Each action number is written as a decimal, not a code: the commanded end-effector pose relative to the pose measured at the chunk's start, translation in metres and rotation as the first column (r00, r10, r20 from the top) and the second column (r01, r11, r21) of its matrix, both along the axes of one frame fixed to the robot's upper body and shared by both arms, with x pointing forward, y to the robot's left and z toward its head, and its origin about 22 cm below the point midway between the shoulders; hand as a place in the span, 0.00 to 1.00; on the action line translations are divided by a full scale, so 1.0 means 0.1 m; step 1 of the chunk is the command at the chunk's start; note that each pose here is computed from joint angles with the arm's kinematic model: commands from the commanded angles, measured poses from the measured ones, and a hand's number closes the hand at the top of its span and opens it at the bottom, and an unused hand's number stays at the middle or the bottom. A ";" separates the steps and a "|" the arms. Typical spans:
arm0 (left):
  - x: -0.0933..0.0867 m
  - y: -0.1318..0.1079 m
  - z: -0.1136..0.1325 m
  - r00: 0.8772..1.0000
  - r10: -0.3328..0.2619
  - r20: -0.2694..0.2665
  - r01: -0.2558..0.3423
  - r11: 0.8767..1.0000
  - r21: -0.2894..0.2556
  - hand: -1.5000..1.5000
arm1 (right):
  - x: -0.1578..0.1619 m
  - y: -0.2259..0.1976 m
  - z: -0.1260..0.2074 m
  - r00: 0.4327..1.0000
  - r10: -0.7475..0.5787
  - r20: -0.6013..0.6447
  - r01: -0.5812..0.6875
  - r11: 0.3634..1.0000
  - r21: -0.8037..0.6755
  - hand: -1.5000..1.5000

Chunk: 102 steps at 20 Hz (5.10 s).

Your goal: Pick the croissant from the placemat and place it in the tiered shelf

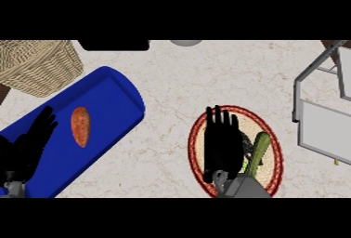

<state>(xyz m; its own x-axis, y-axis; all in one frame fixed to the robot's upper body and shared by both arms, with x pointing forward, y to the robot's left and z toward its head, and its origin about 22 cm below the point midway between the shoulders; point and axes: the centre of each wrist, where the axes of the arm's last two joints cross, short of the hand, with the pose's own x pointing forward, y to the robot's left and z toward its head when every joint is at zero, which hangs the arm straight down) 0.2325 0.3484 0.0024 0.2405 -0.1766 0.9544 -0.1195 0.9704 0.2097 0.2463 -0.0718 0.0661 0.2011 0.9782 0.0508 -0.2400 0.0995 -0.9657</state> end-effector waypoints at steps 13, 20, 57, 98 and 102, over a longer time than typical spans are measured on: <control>0.03 -0.09 -0.10 1.000 0.000 -0.019 0.000 1.000 -0.015 0.50 | 0.46 -0.38 -0.11 0.985 -0.111 -0.135 0.088 0.982 -0.165 0.00; 0.02 0.03 -0.14 1.000 -0.024 0.003 0.024 1.000 0.000 0.50 | 0.42 -0.50 -0.42 0.990 -0.083 -0.114 0.064 0.985 -0.161 0.00; -0.14 0.18 -0.05 0.999 0.049 0.003 -0.049 0.999 0.008 0.50 | -0.05 -1.70 0.05 0.964 0.180 0.195 -0.192 0.980 0.045 1.00; -0.01 -0.05 -0.02 1.000 -0.024 -0.006 0.024 1.000 0.002 0.50 | -1.15 -3.35 3.02 0.798 -0.241 0.552 0.064 0.946 0.319 1.00; -0.04 -0.04 -0.05 1.000 -0.014 0.010 0.014 1.000 0.005 0.50 | -0.95 -3.31 2.93 0.779 -0.251 0.574 0.089 0.951 0.296 1.00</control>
<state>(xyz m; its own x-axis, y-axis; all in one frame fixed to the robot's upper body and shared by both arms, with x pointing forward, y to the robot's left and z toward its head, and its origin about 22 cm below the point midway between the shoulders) 0.2295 0.3460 -0.0071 0.2378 -0.1811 0.9543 -0.1121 0.9708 0.2122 0.1338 -0.4016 0.3658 0.1755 0.8594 0.4803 0.4140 0.3782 -0.8280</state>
